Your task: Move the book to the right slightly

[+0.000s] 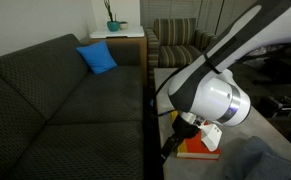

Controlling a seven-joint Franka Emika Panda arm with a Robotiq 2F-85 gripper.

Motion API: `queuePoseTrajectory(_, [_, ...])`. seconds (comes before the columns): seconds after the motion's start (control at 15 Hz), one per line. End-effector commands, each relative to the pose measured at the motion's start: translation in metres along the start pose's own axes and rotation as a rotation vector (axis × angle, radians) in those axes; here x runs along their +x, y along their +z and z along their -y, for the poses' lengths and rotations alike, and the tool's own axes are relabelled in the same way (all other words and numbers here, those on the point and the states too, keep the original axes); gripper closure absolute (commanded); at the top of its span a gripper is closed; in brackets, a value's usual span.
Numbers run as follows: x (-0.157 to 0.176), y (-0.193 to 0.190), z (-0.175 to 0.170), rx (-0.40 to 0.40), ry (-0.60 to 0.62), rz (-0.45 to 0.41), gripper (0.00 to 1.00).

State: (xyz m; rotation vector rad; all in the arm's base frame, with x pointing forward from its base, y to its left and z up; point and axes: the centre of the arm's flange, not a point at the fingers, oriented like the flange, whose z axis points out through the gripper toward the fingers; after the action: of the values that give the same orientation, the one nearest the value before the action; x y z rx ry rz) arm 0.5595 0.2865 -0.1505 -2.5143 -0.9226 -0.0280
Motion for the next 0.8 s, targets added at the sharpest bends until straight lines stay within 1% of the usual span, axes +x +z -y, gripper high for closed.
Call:
queuePoseTrajectory(0.0, [-0.009, 0.027, -0.02, -0.033, 0.049, 0.05, 0.0])
queuePoseTrajectory(0.33, [-0.015, 0.01, -0.026, -0.158, 0.147, 0.108, 0.0])
queuePoseTrajectory(0.47, [-0.014, 0.008, -0.026, -0.215, 0.171, 0.153, 0.0])
queuePoseTrajectory(0.6, [-0.014, 0.007, -0.026, -0.253, 0.192, 0.182, 0.0])
queuePoseTrajectory(0.73, [-0.01, 0.005, -0.024, -0.273, 0.2, 0.184, 0.0])
